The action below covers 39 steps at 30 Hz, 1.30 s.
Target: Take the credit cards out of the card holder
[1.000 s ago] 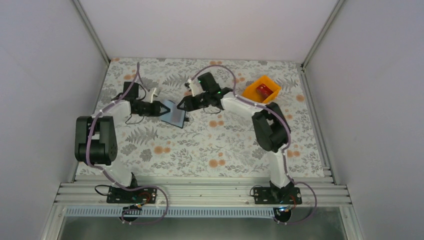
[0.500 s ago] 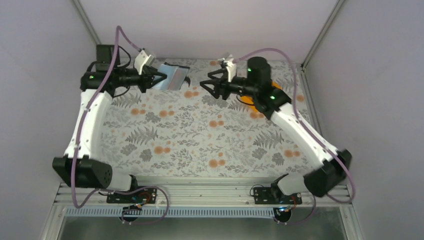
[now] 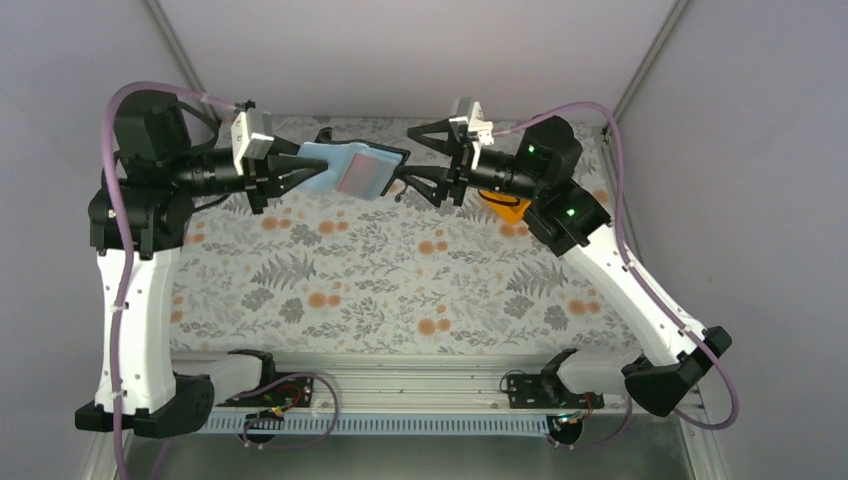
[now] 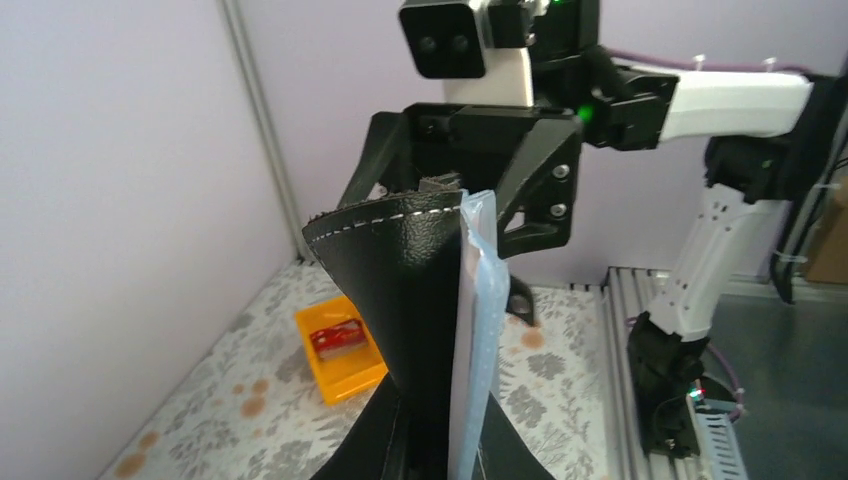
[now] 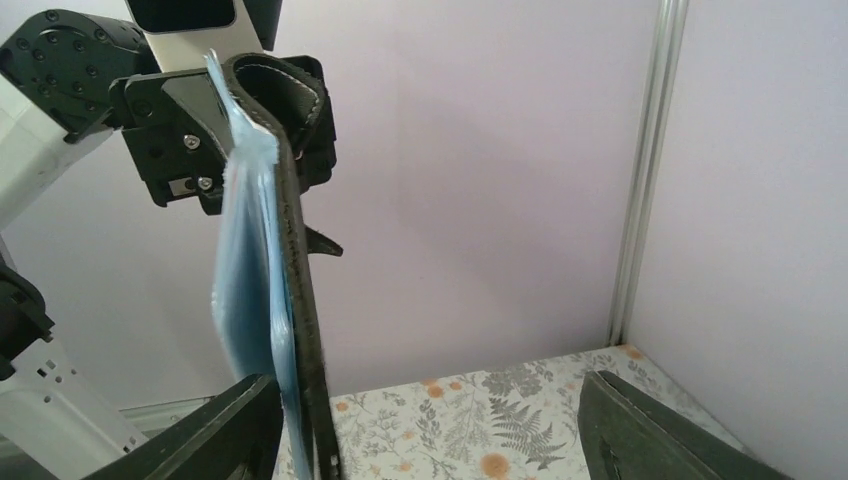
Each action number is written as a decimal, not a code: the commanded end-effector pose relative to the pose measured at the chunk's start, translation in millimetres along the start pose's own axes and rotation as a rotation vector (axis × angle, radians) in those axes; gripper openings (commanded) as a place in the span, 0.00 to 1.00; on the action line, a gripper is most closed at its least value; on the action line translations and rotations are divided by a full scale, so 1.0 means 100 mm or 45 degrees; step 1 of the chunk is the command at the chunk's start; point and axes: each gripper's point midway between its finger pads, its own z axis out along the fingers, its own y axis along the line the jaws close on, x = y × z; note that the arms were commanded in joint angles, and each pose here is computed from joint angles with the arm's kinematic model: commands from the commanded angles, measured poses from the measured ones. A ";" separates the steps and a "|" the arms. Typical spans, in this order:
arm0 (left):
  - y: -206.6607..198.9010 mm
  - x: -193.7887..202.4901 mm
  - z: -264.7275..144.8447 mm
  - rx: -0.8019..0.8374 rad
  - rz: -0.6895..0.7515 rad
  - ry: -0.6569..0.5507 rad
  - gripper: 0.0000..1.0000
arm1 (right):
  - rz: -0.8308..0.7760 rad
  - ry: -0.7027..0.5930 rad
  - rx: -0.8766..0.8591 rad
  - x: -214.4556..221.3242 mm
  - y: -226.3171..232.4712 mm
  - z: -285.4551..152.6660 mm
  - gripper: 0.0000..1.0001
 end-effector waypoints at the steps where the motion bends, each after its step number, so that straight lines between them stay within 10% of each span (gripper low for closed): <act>1: -0.27 -0.19 -0.06 0.125 0.015 -0.075 0.02 | -0.142 -0.044 -0.084 -0.26 0.24 -0.09 0.76; 24: -0.18 -0.17 -0.05 0.093 -0.076 -0.086 0.02 | -0.087 0.068 -0.282 -0.02 0.44 0.12 0.65; 34: -0.08 -0.21 -0.07 0.055 -0.077 -0.073 0.02 | -0.369 0.160 -0.323 0.16 0.61 -0.09 0.72; 39: -0.12 -0.19 -0.09 0.056 -0.065 -0.069 0.02 | -0.339 0.099 -0.345 0.01 0.62 -0.03 0.50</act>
